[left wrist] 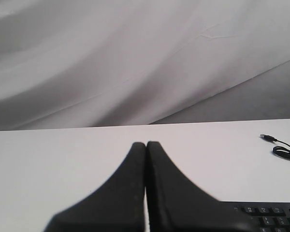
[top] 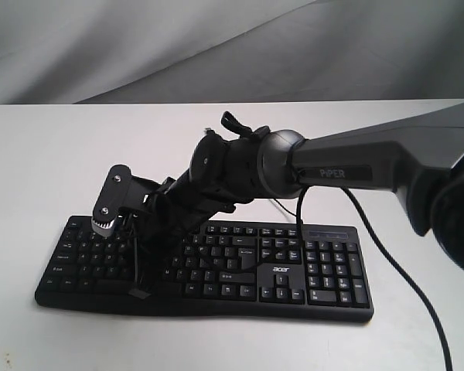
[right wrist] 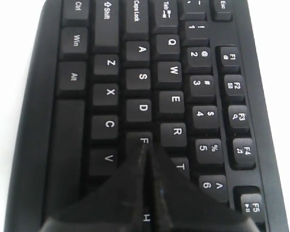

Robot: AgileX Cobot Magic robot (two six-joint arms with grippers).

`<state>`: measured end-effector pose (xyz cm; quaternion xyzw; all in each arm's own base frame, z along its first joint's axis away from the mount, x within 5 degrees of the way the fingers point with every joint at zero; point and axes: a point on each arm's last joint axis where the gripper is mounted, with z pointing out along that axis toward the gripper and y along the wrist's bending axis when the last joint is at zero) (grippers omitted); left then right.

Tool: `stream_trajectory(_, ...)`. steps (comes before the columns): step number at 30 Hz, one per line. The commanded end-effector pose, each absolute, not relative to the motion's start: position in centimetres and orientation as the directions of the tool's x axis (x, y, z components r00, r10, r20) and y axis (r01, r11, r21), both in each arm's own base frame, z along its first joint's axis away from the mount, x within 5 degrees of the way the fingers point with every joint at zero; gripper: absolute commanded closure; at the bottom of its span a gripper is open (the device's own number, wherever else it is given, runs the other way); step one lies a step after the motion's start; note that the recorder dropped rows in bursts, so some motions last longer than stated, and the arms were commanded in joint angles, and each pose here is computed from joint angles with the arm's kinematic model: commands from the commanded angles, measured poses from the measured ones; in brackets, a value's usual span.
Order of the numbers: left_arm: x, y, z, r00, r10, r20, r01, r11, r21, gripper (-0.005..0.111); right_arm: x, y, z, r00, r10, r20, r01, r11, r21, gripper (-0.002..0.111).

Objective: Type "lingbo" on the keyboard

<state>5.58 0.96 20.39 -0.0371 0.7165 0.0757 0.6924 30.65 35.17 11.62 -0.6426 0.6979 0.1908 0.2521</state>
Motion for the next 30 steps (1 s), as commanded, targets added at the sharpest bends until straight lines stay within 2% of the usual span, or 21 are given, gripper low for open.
stream_trajectory(1,5.6,0.9,20.3,-0.029,0.051,-0.998,-0.151,0.987,0.055,0.106,30.7,35.3,11.0,-0.05,-0.804,-0.592,-0.994,0.099,-0.05,0.108)
stream_trajectory(5,5.6,0.9,20.3,-0.029,0.051,-0.998,-0.151,0.987,0.055,0.106,30.6,35.3,11.1,-0.054,-0.803,-0.593,-0.994,0.099,-0.043,0.108)
stream_trajectory(14,5.6,0.9,20.3,-0.029,0.051,-0.998,-0.151,0.987,0.055,0.106,30.1,35.1,14.0,-0.018,-0.795,-0.606,-0.996,0.066,-0.056,0.108)
stream_trajectory(30,5.6,0.9,20.3,-0.029,0.051,-0.998,-0.151,0.987,0.055,0.106,29.4,34.4,12.9,-0.028,-0.816,-0.577,-0.998,0.054,-0.028,0.108)
